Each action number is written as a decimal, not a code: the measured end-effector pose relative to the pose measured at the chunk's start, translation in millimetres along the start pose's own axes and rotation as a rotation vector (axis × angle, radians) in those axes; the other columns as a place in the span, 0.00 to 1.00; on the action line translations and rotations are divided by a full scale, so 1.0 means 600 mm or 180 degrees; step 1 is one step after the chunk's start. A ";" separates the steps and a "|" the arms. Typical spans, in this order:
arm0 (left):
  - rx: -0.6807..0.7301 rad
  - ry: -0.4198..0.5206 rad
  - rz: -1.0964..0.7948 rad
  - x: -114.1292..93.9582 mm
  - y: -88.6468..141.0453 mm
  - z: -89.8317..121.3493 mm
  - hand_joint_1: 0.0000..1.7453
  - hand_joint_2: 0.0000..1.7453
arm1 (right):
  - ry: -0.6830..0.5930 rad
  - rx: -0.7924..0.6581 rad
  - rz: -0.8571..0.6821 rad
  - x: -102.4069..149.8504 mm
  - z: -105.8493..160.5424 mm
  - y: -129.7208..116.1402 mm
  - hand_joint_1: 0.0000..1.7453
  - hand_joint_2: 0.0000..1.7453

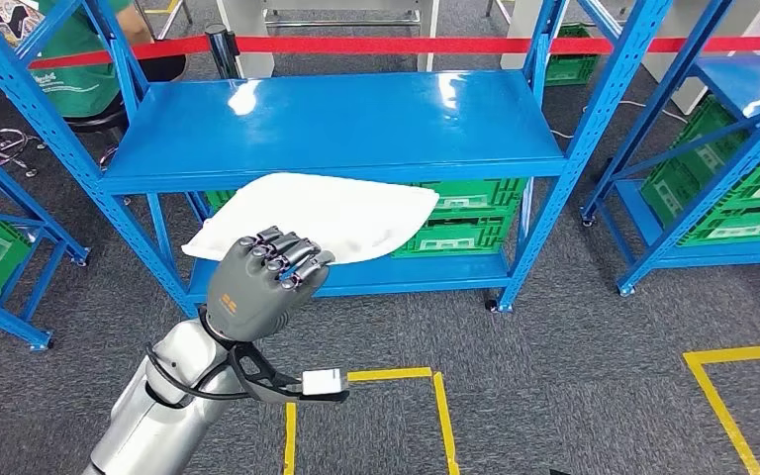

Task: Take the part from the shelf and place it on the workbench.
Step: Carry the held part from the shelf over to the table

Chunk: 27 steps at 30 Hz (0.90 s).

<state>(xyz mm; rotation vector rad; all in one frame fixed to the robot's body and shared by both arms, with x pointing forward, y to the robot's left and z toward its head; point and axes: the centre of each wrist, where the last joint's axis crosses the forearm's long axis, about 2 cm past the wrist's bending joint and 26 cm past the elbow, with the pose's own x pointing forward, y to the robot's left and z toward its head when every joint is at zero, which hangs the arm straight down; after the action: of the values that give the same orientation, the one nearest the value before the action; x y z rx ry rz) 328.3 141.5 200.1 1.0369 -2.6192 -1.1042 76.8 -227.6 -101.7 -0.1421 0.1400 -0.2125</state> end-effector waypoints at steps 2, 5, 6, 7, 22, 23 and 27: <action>0.0010 0.0027 -0.0013 -0.002 0.002 0.000 1.00 1.00 | -0.0010 -0.0005 -0.0003 0.003 0.001 -0.001 0.00 0.00; 0.0018 0.0051 -0.0020 -0.006 0.003 0.001 1.00 1.00 | -0.0017 -0.0009 -0.0008 0.004 0.001 -0.001 0.00 0.00; 0.0020 0.0064 -0.0015 -0.007 0.003 0.001 1.00 1.00 | -0.0022 -0.0012 -0.0010 0.005 0.001 -0.001 0.00 0.00; 0.0023 0.0076 -0.0007 -0.008 0.003 0.002 1.00 1.00 | -0.0027 -0.0017 -0.0012 0.006 0.002 -0.001 0.00 0.00; 0.0059 0.0135 0.0223 -0.019 -0.004 -0.004 1.00 1.00 | -0.0033 0.0012 0.0011 0.009 0.002 -0.002 0.00 0.00; 0.0059 0.0144 0.0243 -0.018 -0.004 -0.004 1.00 1.00 | -0.0028 0.0010 0.0012 0.008 0.002 -0.002 0.00 0.00; 0.0030 0.0171 0.0291 -0.017 -0.008 0.000 1.00 1.00 | -0.0017 -0.0003 0.0014 0.006 0.000 -0.005 0.00 0.00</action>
<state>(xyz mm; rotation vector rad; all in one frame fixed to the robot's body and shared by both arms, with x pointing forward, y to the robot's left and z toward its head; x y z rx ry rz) 338.7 145.2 198.3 0.9248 -2.6037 -1.0309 79.7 -231.2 -101.6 -0.1433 0.1350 -0.2077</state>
